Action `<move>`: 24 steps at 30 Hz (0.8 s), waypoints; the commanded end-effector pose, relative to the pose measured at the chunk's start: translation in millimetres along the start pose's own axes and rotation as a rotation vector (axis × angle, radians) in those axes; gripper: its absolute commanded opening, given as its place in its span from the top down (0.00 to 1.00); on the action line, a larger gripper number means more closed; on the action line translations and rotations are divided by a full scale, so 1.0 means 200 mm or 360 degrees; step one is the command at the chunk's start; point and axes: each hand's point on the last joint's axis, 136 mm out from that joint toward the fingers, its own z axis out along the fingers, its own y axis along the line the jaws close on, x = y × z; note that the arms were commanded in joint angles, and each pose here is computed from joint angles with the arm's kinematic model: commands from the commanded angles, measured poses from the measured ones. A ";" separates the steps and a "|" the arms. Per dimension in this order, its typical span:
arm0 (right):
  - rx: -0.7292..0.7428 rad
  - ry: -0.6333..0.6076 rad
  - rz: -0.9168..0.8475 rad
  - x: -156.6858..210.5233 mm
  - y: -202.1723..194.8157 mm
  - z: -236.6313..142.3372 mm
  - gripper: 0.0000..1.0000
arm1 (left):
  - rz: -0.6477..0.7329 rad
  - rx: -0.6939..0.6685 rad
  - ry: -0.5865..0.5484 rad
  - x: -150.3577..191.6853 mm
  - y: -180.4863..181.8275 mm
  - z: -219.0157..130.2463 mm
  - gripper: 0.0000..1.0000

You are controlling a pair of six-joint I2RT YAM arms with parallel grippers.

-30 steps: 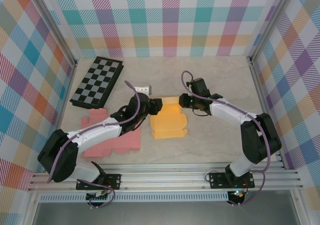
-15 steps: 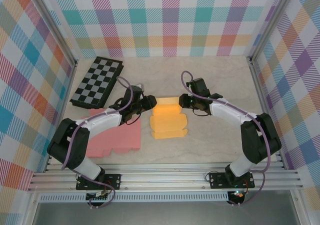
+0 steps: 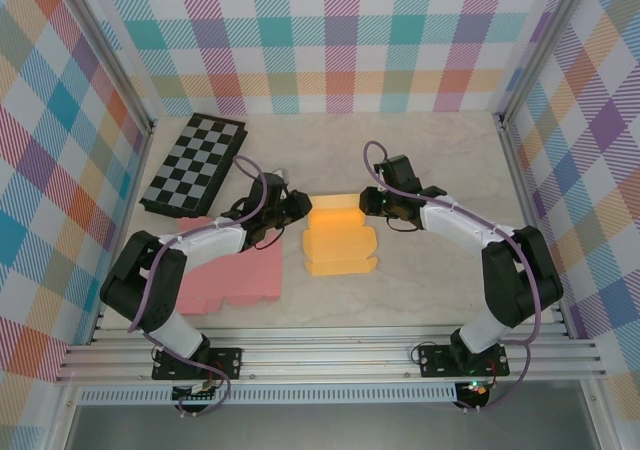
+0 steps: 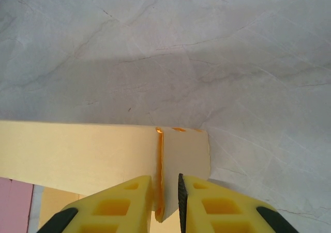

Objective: Fold the paper box

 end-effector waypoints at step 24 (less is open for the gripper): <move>0.0221 0.0113 0.0062 0.11 -0.10 0.03 0.78 | 0.0256 -0.0169 0.0305 0.43 0.12 -0.34 0.51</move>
